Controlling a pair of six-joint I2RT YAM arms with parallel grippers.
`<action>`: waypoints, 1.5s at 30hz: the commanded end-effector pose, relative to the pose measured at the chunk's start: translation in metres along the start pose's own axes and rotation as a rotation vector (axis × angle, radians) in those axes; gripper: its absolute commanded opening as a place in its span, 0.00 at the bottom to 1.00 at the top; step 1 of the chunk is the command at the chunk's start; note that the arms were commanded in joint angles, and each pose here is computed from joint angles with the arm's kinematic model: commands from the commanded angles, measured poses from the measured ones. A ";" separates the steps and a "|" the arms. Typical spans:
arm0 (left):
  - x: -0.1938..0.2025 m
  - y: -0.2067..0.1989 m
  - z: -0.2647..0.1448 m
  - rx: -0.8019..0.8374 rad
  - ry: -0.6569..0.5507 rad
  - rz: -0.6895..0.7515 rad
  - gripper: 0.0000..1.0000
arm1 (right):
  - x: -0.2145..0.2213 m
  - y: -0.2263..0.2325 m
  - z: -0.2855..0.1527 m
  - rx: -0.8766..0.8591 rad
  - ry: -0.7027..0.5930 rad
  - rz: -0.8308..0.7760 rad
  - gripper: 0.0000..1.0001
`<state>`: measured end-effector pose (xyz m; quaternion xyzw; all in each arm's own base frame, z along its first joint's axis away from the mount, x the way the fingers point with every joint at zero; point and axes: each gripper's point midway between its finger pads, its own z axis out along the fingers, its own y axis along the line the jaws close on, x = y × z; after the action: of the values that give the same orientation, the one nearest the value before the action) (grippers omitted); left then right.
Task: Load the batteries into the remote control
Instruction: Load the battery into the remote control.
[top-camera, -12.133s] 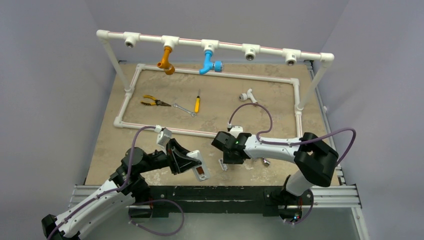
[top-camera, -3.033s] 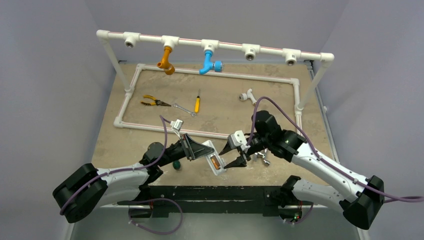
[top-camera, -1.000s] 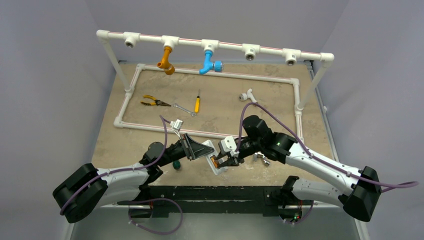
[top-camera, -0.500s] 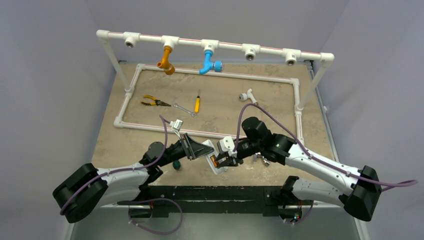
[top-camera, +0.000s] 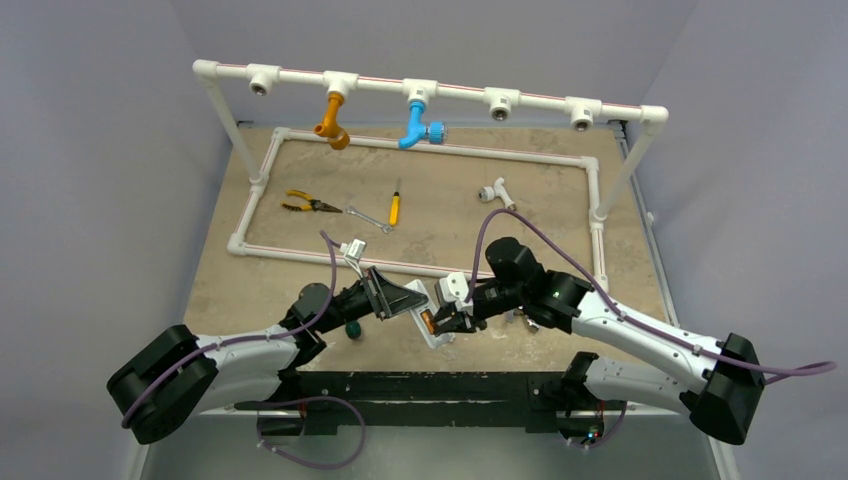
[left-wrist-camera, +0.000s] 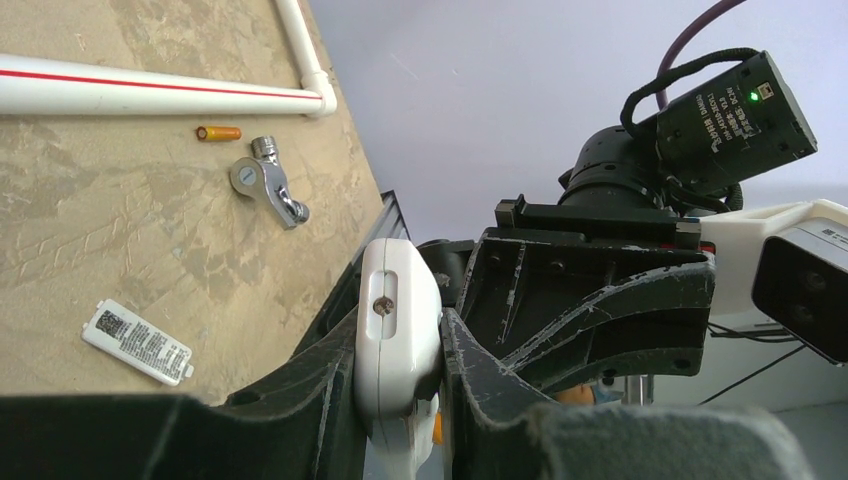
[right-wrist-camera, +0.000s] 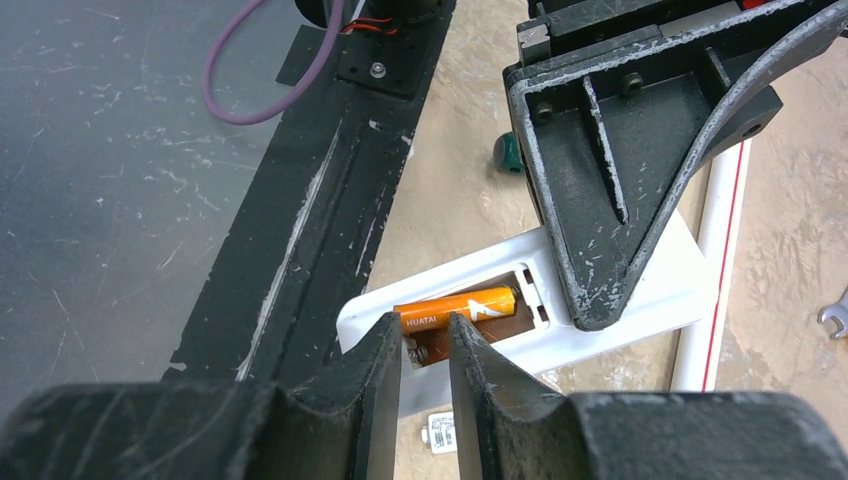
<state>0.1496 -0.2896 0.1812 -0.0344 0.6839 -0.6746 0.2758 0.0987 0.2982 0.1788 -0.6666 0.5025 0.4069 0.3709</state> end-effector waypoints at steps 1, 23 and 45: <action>-0.008 -0.036 0.003 0.131 -0.017 0.018 0.00 | 0.000 -0.010 0.002 0.036 0.011 -0.026 0.22; -0.008 -0.042 0.004 0.152 -0.008 0.020 0.00 | 0.003 -0.016 0.007 0.009 0.051 -0.043 0.24; -0.009 -0.043 0.007 0.158 -0.006 -0.002 0.00 | 0.010 -0.035 0.012 0.073 0.101 -0.023 0.23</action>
<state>0.1542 -0.2901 0.1631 -0.0472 0.7058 -0.6553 0.2648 0.1056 0.3033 0.1597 -0.6843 0.5206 0.3921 0.3270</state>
